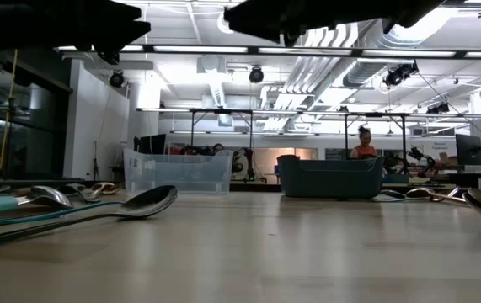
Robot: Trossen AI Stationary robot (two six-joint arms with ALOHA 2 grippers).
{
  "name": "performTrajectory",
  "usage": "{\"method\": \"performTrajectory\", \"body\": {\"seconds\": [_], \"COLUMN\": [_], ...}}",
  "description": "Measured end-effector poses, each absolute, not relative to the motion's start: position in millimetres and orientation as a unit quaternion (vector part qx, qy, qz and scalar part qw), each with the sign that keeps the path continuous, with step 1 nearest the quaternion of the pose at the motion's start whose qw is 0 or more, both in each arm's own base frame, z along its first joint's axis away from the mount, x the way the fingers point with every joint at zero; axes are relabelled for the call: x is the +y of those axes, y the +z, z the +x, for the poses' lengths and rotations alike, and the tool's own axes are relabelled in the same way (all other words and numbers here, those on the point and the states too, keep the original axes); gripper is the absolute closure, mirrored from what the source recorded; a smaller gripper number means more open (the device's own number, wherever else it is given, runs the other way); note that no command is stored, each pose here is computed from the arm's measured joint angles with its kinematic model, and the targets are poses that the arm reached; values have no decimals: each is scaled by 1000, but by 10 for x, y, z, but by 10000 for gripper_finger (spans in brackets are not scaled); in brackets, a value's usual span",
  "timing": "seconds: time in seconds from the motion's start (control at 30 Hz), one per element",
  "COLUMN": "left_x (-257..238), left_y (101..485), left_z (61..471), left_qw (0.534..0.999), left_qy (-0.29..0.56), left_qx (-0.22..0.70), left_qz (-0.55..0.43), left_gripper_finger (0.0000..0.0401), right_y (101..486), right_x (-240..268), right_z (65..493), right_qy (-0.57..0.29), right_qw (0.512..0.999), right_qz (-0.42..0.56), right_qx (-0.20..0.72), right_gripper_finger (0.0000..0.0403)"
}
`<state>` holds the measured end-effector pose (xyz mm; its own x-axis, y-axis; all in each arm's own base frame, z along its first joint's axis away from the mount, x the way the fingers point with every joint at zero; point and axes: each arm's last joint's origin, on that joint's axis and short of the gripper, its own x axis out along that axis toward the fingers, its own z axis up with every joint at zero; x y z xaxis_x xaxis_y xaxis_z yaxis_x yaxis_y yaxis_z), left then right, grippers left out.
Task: Sort silverware by color (type)
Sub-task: Put the green spoon into the blue bin
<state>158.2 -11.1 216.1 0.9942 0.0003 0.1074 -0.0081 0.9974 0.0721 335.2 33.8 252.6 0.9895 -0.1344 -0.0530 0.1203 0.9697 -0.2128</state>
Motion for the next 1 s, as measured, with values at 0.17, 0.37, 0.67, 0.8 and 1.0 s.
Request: {"method": "performTrajectory", "body": {"seconds": [0.17,0.37,0.67,0.8,1.0], "left_x": [-111,-111,-135,-291,-595], "left_y": [2163,2163,2209,2296,2401], "left_z": [1581,1581,1642,1773,1997], "left_qw": [998,998,999,992,959], "left_qy": [2,2,-19,-122,-240], "left_qx": [-55,-55,-25,32,147], "left_qz": [36,35,-13,-12,15], "left_gripper_finger": [235,235,235,235,235], "right_y": [2513,2514,2515,2515,2491], "right_x": [322,312,311,289,266], "right_z": [3351,3352,3352,3354,3354], "right_qy": [-82,-84,-84,-87,-90], "right_qw": [990,990,990,990,990], "right_qz": [-107,-106,-102,-100,-99], "right_qx": [42,41,40,41,53], "right_gripper_finger": [233,233,233,233,233]}}
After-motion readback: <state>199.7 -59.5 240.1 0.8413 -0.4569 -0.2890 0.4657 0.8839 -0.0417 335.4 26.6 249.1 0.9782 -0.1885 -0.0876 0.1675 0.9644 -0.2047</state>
